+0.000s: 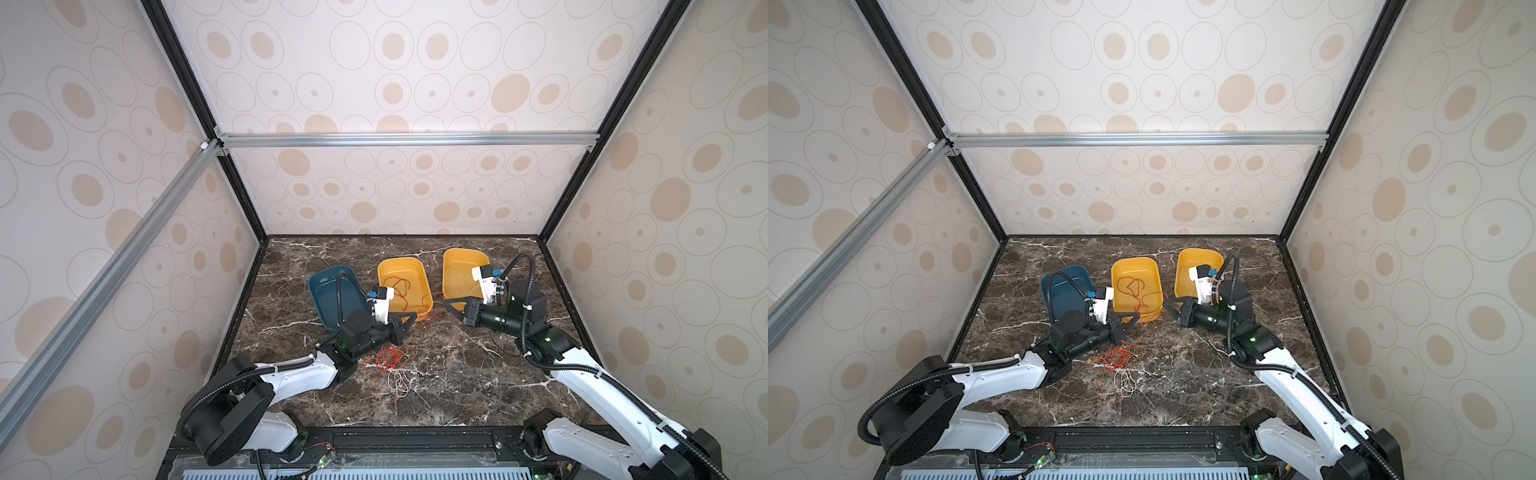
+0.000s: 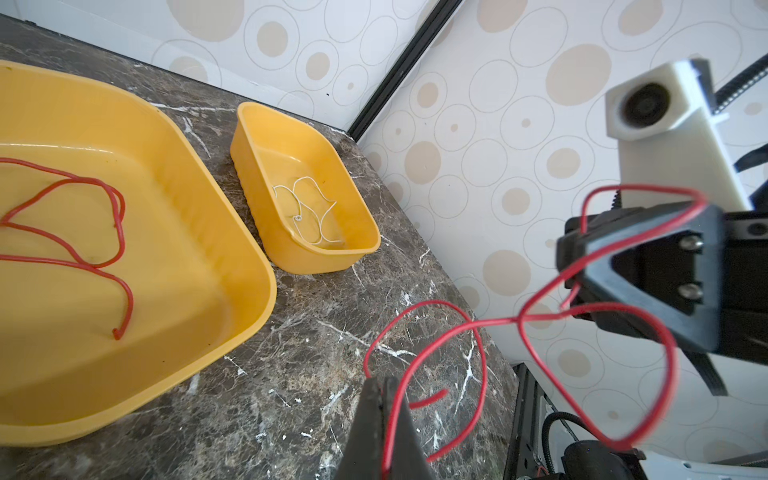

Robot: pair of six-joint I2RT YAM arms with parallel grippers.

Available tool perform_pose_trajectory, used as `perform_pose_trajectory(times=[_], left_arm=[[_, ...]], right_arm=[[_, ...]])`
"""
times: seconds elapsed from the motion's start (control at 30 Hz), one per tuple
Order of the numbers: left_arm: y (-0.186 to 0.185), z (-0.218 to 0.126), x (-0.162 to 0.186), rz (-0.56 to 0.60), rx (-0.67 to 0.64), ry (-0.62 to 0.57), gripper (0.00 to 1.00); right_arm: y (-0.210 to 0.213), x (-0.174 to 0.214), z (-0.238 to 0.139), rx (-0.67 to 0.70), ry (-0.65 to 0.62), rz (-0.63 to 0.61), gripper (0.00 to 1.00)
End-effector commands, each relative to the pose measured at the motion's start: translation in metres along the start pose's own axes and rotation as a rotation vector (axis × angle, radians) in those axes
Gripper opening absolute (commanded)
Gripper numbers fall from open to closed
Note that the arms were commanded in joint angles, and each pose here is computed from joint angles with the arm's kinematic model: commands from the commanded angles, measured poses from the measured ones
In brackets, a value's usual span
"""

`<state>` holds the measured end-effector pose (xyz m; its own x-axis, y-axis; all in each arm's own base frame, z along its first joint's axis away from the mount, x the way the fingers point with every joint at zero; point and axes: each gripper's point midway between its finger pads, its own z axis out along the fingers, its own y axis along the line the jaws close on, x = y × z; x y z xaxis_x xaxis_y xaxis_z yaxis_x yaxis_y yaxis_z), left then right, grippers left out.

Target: Untangle the cables

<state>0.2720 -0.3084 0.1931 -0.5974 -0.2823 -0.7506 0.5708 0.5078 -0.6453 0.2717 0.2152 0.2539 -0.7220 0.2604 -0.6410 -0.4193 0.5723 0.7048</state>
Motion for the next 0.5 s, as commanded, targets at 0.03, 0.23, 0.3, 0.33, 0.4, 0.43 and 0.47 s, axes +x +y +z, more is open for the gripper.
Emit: perform_pose_trajectory(times=[0.03,0.23,0.3,0.33,0.4,0.43,0.47], left_arm=[[0.001,-0.005,-0.003,0.014,-0.011,-0.017,0.00],[0.009,-0.011,0.008,0.015,-0.034,0.009,0.00],[0.011,-0.012,0.013,0.028,-0.040,0.029,0.00],[0.013,-0.012,0.015,0.032,-0.047,0.039,0.00],[0.017,-0.012,0.021,0.039,-0.063,0.066,0.00],[0.019,-0.012,0.024,0.040,-0.072,0.077,0.00],[0.022,-0.011,0.027,0.040,-0.080,0.089,0.00]], right_arm=[[-0.028,-0.005,-0.009,0.169,-0.060,-0.025,0.00],[-0.037,-0.012,-0.005,0.202,-0.084,-0.035,0.00],[-0.032,-0.012,0.000,0.162,-0.073,-0.038,0.00],[-0.029,-0.012,0.002,0.144,-0.072,-0.037,0.00],[-0.024,-0.014,0.007,0.105,-0.075,-0.030,0.00],[-0.022,-0.016,0.008,0.095,-0.081,-0.029,0.00],[-0.019,-0.019,0.008,0.086,-0.090,-0.032,0.00]])
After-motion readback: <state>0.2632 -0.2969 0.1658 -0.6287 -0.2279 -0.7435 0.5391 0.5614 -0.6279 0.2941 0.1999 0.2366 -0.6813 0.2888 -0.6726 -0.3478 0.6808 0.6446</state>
